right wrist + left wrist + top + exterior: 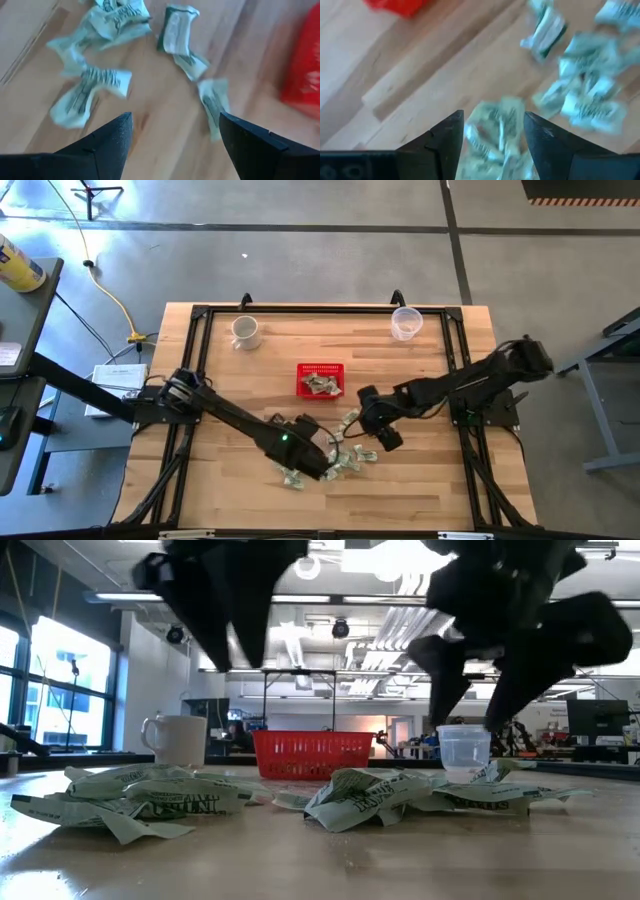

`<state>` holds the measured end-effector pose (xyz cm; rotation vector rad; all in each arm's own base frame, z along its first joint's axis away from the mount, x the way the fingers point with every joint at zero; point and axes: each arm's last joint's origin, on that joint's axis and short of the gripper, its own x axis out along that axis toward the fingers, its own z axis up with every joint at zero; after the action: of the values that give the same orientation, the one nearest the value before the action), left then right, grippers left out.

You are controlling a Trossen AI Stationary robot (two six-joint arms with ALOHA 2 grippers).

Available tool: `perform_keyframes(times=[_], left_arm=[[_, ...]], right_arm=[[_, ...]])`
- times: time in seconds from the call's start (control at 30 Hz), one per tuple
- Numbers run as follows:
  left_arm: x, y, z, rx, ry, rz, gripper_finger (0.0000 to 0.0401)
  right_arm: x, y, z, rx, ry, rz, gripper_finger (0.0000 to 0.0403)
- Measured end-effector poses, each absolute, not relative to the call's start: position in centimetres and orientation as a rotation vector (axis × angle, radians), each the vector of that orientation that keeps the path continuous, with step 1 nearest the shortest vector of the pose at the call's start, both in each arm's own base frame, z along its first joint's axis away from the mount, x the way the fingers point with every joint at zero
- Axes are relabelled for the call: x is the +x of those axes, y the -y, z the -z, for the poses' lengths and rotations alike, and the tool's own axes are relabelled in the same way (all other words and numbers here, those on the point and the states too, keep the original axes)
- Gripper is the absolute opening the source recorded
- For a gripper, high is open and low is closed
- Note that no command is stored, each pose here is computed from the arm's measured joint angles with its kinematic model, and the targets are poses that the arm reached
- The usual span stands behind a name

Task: Pick and place items into bin
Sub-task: Put the stevia packet into the red bin

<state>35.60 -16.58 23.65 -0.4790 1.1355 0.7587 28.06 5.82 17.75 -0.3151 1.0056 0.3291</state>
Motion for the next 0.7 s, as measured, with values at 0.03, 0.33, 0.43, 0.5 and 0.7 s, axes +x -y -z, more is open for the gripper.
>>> perform_keyframes(times=[0.03, 0.33, 0.43, 0.5, 0.7], left_arm=[[35.3, 16.7, -23.7, -0.478, -1.144, -0.766, 0.0237], [30.6, 15.7, -23.7, -0.557, -1.114, -0.855, 0.0237], [29.2, 15.0, -23.2, -0.610, -1.079, -0.832, 0.0237], [28.2, 14.4, -22.7, -0.632, -1.070, -0.835, 0.0237], [26.2, 13.3, -21.8, -0.647, -1.074, -0.845, 0.0237]], right_arm=[[28.5, -5.8, -17.3, -0.305, -0.999, -0.335, 0.0289], [30.6, -2.5, -15.2, -0.198, -0.985, -0.237, 0.0289], [30.7, -1.4, -14.1, -0.161, -1.029, -0.227, 0.0289], [30.8, -1.0, -13.4, -0.145, -1.055, -0.226, 0.0289], [31.1, -0.8, -12.1, -0.123, -1.082, -0.240, 0.0285]])
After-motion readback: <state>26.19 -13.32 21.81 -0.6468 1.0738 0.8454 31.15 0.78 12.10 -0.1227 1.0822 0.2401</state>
